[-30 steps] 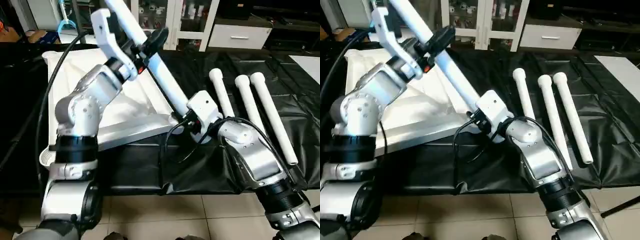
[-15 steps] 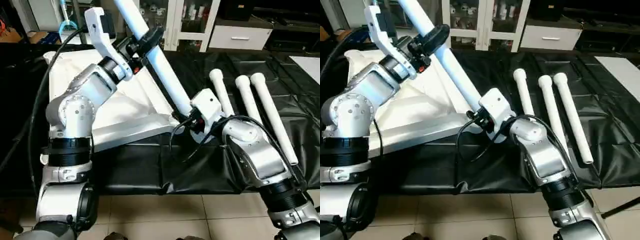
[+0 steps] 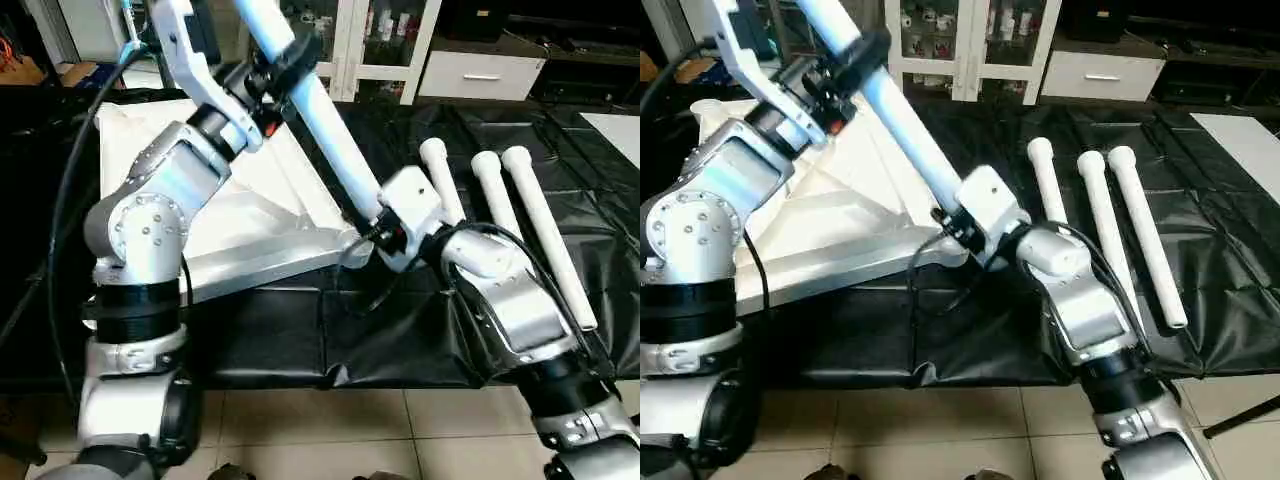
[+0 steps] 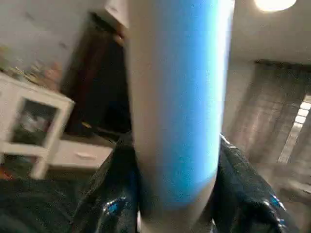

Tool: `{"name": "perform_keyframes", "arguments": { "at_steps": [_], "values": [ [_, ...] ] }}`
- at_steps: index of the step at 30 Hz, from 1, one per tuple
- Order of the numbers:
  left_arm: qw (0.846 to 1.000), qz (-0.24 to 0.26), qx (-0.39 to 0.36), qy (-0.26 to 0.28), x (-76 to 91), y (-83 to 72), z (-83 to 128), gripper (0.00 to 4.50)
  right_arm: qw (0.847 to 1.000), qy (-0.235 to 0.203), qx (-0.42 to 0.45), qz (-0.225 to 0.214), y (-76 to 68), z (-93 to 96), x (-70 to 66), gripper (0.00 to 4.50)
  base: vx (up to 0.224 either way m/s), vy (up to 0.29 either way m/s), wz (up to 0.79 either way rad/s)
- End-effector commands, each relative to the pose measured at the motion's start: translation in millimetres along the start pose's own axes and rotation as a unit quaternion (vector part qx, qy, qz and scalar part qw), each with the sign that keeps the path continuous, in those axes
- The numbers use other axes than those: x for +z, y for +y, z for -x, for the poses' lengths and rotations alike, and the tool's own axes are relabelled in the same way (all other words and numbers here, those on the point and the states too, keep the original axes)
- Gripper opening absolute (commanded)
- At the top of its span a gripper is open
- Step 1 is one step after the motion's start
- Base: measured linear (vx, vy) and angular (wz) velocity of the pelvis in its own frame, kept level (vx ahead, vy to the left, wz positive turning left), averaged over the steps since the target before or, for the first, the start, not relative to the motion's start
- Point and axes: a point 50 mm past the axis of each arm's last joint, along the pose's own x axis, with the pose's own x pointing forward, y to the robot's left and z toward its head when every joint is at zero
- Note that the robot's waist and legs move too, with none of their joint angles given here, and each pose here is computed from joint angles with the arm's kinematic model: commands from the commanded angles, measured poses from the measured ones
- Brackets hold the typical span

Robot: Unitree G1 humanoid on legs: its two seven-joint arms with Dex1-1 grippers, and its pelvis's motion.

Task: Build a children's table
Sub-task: Insert table leg to table base

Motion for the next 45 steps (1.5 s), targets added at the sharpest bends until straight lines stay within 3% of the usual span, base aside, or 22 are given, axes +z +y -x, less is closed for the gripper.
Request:
{"name": "perform_keyframes", "arguments": {
  "at_steps": [1,6,13,23,45],
  "values": [
    [0.999,-0.025,0.013,-0.04,10.6,-2.2,2,1.63,0.999,0.0,-0.033,0.024,-6.7,-2.5,1.3,2.71,0.0,0.0,0.0],
    [0.996,-0.042,0.013,-0.075,13.2,-8.2,2,1.58,0.997,-0.009,-0.067,0.025,-4.6,-8.4,8.6,3.15,0.0,0.0,0.0],
    [0.997,-0.055,-0.01,-0.053,5.9,-15.7,3,1.58,0.996,-0.012,-0.084,0.034,-0.2,-17.2,10.6,3.82,0.0,0.0,0.0],
    [0.996,-0.073,-0.006,-0.06,5.9,-14.1,3,1.58,0.995,-0.008,-0.091,0.049,-1.1,-20.3,10.6,3.83,0.0,0.0,0.0],
    [0.995,-0.067,-0.063,-0.046,4.4,-27.0,4,1.58,0.997,0.009,-0.072,0.038,0.7,-24.2,-1.4,1.93,0.0,0.0,0.0]
  ]
}}
